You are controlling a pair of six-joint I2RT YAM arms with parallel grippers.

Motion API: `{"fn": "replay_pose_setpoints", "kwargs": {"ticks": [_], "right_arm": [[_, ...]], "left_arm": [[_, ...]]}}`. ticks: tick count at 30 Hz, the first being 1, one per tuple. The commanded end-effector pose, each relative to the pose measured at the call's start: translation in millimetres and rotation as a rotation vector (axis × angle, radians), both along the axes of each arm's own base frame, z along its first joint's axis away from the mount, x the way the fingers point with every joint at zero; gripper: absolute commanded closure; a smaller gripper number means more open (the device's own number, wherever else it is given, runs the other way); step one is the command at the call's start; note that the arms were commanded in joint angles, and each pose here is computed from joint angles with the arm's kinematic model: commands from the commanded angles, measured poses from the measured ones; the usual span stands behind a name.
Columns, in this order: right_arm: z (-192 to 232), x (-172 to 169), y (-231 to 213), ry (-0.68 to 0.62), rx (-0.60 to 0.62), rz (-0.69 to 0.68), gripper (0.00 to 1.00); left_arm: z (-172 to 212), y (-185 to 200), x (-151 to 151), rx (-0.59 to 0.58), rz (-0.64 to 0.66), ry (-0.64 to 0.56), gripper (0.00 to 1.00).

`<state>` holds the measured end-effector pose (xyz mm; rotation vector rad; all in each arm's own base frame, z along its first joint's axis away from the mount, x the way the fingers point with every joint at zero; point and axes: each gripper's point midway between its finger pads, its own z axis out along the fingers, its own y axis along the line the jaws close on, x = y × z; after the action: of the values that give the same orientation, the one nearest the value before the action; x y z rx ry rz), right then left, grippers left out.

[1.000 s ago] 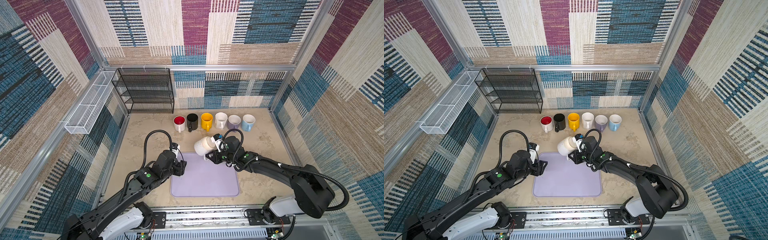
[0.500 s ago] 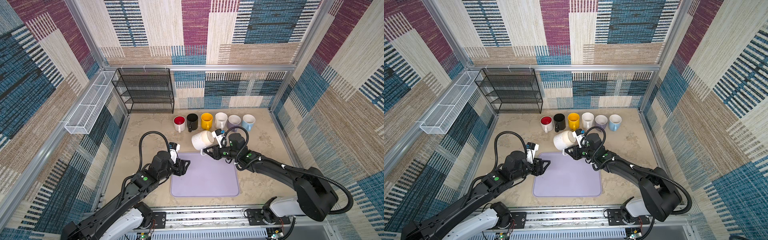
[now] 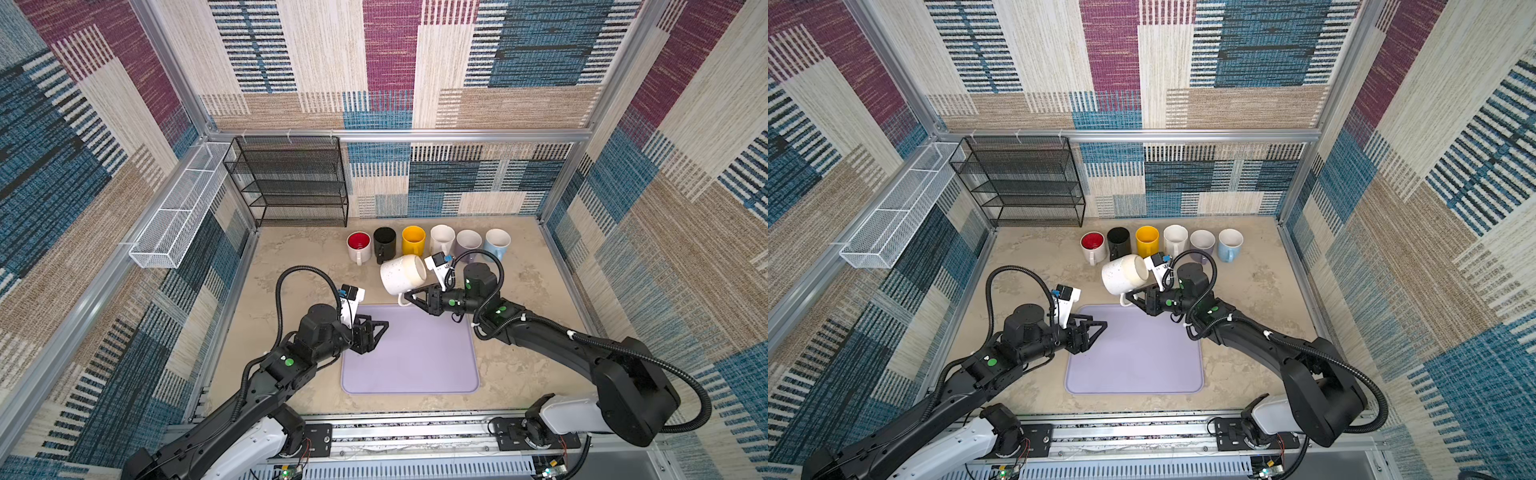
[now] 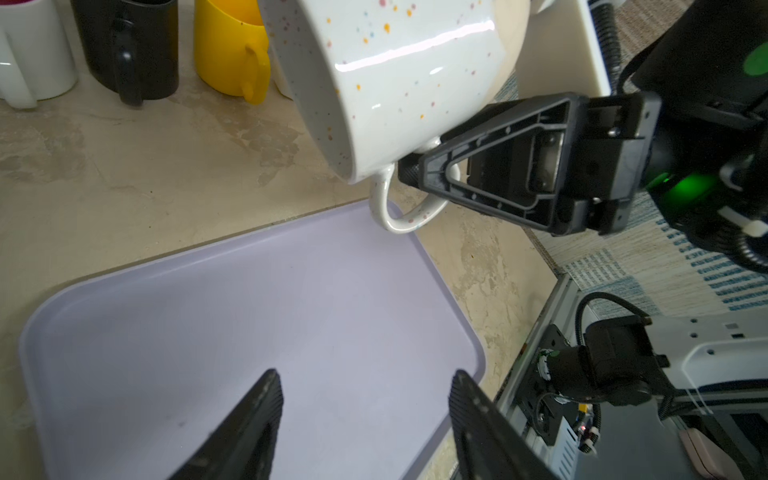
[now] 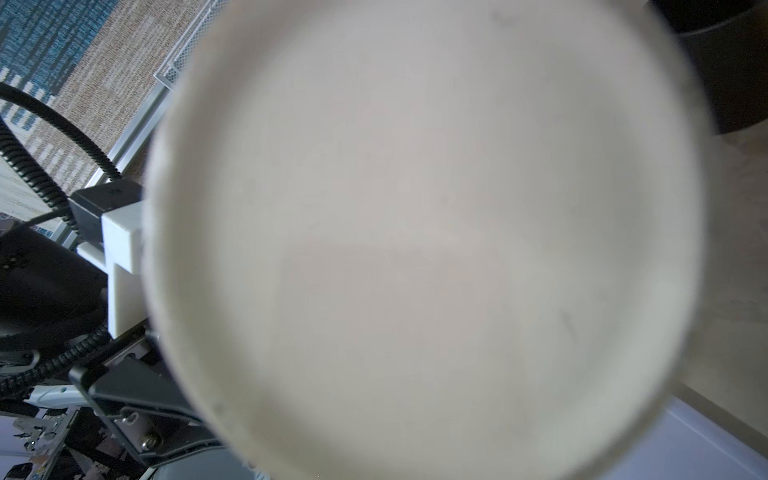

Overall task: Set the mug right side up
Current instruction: 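Raise the speckled mug toward the left gripper while the left gripper reaches for its rim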

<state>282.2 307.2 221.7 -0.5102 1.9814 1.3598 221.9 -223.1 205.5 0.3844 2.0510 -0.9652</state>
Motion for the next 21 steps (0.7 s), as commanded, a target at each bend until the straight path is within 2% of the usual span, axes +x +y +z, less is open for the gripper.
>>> {"fn": "replay_pose_setpoints", "kwargs": {"ticks": [1, 9, 21], "right_arm": [[45.7, -4.1, 5.1, -0.138, 0.116, 0.052, 1.0], [68.4, -15.6, 2.5, -0.18, 0.161, 0.089, 1.0], [75.2, -37.4, 7.6, -0.211, 0.207, 0.226, 1.0]], "left_arm": [[19.4, -9.2, -3.3, -0.087, -0.048, -0.031, 0.35], [32.3, -16.9, -4.8, -0.167, -0.09, -0.061, 0.35], [39.4, -28.2, -3.8, -0.222, -0.141, -0.079, 0.35]]}}
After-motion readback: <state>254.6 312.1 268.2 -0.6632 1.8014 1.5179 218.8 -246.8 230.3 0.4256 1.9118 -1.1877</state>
